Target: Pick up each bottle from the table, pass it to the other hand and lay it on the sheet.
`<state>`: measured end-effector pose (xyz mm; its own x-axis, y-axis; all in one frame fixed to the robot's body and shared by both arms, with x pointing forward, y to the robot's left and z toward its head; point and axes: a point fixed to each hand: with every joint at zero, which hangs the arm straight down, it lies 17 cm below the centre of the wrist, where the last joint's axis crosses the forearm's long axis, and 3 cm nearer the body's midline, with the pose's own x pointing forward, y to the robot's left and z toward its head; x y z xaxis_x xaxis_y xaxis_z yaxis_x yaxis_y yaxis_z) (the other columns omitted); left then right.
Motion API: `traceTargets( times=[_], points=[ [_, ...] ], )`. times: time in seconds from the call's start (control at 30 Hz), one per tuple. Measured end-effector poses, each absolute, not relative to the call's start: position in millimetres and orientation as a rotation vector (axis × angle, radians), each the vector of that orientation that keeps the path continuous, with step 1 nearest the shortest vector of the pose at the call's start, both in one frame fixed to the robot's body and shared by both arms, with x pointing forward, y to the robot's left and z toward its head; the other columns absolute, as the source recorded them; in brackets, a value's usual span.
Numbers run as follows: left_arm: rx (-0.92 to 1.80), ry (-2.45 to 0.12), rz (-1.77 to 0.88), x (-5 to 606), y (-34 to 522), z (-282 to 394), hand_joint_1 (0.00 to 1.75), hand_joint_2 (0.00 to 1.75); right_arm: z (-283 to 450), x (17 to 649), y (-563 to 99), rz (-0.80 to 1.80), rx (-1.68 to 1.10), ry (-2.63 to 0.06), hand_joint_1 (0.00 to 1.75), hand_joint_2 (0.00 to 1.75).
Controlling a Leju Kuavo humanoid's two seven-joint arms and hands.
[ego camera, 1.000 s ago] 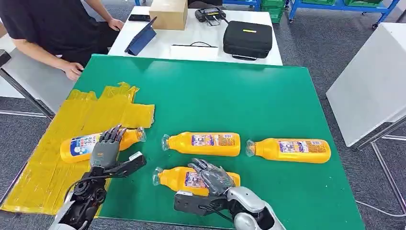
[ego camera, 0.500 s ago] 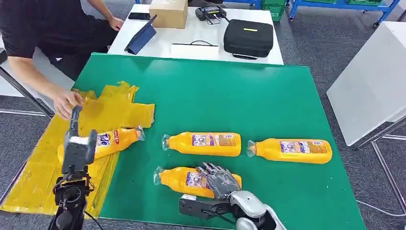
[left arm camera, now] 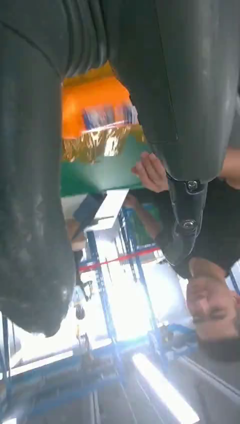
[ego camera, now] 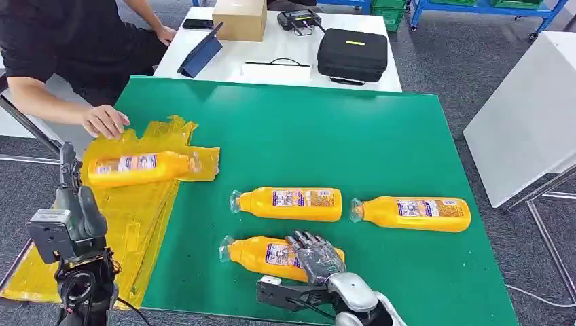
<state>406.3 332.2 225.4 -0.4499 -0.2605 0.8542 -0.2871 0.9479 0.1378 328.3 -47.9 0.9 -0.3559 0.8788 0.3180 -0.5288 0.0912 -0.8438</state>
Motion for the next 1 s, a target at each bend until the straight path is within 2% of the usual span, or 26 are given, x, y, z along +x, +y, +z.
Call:
traceTargets(
  times=[0.07,1.0],
  points=[
    [0.374,-2.072,0.037,407,328,229,0.0,0.0,-10,326,-54,1.58,-0.423,-1.154,1.73,1.75],
    [0.312,-2.113,0.128,418,321,248,0.0,0.0,-27,341,-53,1.623,-0.375,-1.133,1.75,1.75]
  ],
)
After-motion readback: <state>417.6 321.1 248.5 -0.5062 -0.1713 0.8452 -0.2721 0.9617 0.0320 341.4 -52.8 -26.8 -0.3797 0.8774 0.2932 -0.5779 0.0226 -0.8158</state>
